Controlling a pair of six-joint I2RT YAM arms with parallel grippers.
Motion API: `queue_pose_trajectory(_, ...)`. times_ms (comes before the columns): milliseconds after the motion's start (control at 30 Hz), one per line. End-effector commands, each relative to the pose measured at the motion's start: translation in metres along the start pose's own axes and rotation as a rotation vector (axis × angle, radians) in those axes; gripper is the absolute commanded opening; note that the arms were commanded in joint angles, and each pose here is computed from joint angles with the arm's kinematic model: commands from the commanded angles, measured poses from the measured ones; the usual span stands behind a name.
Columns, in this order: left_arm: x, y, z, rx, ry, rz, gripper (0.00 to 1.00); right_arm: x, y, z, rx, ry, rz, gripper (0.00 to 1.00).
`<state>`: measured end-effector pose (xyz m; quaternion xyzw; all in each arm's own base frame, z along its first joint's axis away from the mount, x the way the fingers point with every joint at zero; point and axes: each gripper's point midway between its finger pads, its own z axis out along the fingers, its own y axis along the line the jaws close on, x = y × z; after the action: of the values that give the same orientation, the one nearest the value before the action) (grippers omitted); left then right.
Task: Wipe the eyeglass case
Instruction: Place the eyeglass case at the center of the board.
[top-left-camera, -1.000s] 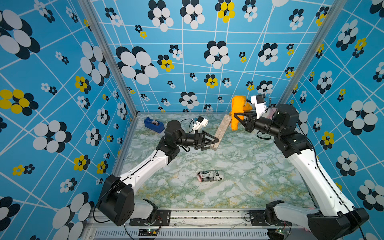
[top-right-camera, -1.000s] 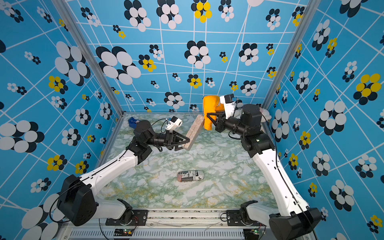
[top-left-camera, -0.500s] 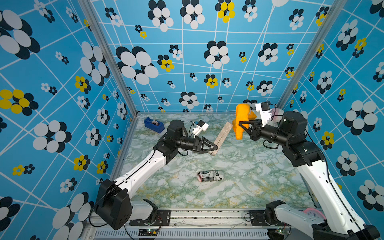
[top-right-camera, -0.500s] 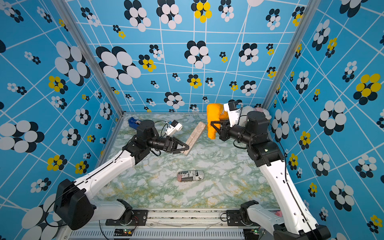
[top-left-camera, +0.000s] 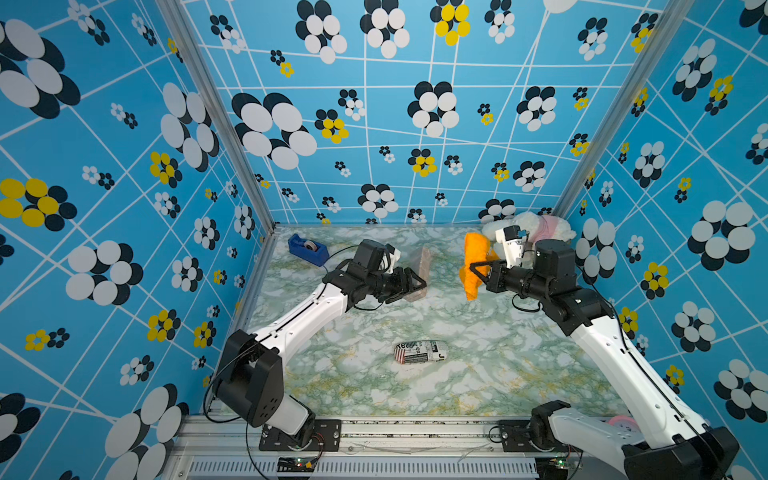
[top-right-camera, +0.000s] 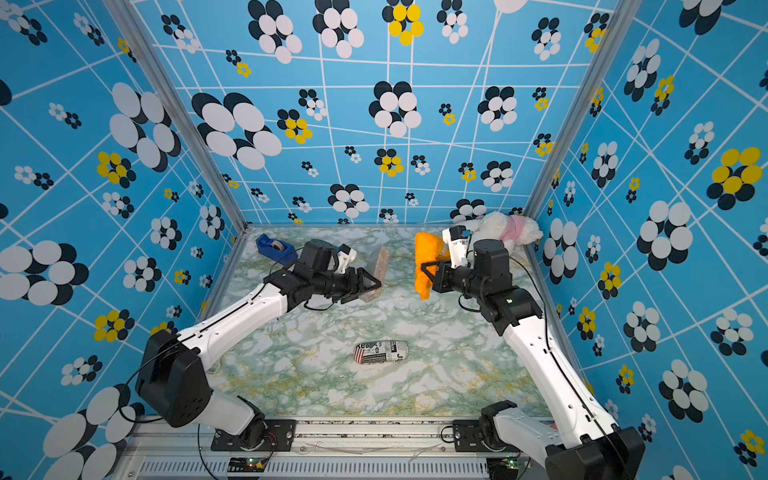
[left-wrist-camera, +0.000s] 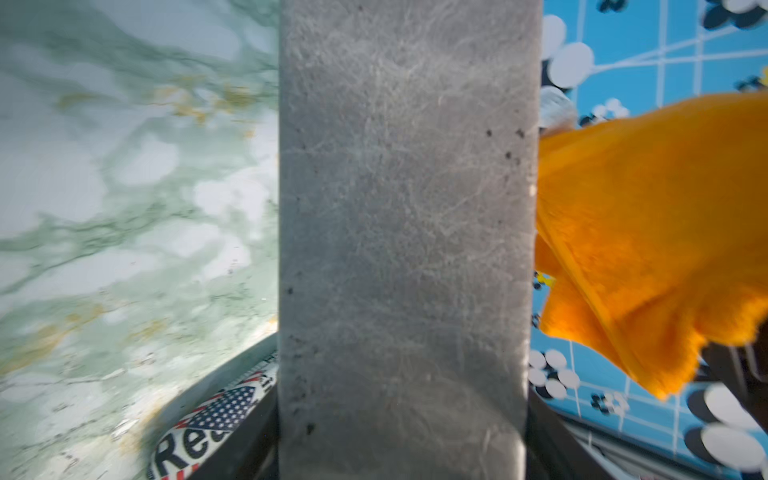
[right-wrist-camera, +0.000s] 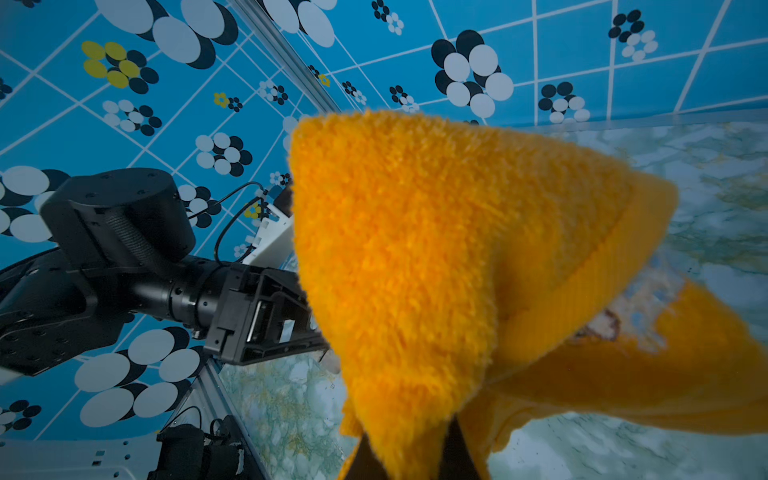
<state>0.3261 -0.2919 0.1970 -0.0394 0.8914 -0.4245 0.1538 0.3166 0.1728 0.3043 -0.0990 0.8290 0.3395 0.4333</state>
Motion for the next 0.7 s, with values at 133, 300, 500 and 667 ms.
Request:
queue_pose_trajectory(133, -0.034, 0.063, 0.007, -0.45, -0.279, -0.205, 0.0, 0.011, -0.014, 0.012, -0.003, -0.053, 0.079, 0.0)
queue_pose_trajectory(300, -0.037, 0.095, 0.024, -0.584, -0.325, -0.353, 0.0, 0.023, -0.023, 0.01, 0.026, -0.071, 0.074, 0.0)
queue_pose_trajectory(500, -0.023, 0.12, 0.059, -0.673, -0.365, -0.526, 0.02, 0.035, -0.024, 0.012, 0.003, -0.064, 0.093, 0.0)
queue_pose_trajectory(667, -0.001, 0.126, 0.089, -0.648, -0.379, -0.642, 0.01, 0.037, -0.02, 0.005, -0.001, -0.066, 0.08, 0.0)
